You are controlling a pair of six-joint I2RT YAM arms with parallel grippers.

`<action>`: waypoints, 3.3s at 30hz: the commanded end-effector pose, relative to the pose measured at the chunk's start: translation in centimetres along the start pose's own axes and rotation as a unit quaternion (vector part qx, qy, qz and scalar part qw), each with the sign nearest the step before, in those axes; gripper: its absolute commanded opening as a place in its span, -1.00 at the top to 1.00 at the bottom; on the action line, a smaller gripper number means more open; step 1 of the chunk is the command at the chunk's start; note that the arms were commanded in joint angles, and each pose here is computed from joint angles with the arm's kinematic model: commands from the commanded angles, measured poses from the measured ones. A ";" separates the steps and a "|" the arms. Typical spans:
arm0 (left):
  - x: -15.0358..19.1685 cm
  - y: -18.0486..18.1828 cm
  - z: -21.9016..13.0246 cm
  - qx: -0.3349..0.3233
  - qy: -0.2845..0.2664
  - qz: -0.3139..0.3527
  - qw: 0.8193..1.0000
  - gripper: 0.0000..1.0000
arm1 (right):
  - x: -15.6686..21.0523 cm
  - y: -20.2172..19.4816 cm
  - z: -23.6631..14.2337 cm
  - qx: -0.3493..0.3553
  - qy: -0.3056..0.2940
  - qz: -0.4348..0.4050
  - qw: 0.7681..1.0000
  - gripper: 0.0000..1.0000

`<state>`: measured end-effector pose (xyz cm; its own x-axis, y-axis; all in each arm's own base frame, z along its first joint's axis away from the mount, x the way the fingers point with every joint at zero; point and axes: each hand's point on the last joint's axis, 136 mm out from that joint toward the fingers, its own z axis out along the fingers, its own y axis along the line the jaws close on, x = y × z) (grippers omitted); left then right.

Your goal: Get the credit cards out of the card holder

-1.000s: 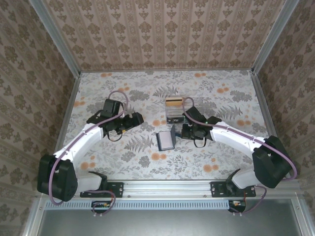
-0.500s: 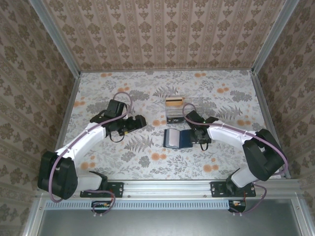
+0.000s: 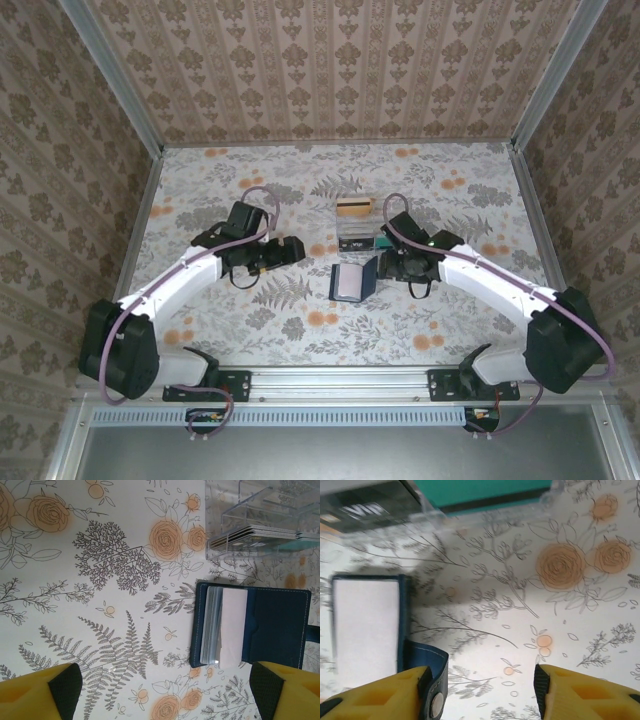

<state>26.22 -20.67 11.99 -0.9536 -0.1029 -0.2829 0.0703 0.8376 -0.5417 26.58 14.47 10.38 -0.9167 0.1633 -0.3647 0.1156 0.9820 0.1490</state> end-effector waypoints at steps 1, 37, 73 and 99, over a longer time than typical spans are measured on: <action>-0.8 -1.1 -0.2 0.007 -0.007 0.022 1.000 -0.80 | -0.5 2.1 -1.0 -0.049 0.007 0.014 0.999 -0.25; 0.9 -0.8 1.3 0.017 0.026 0.017 0.999 -0.35 | 1.3 12.6 7.3 -0.198 0.079 -0.002 0.977 1.00; 3.5 -6.6 7.5 0.184 0.114 0.022 0.976 -0.08 | 1.8 12.0 8.7 -0.175 0.088 -0.004 0.981 1.00; 2.7 -8.9 10.8 0.195 0.141 0.025 0.970 0.06 | 2.8 9.2 3.6 -0.231 0.042 0.041 0.971 -0.16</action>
<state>25.89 -33.43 7.35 -0.9851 0.1180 -0.1249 0.1704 0.5774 -0.7985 27.24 23.41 7.05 -0.9383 0.2054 -0.2784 0.0352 0.8571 0.5139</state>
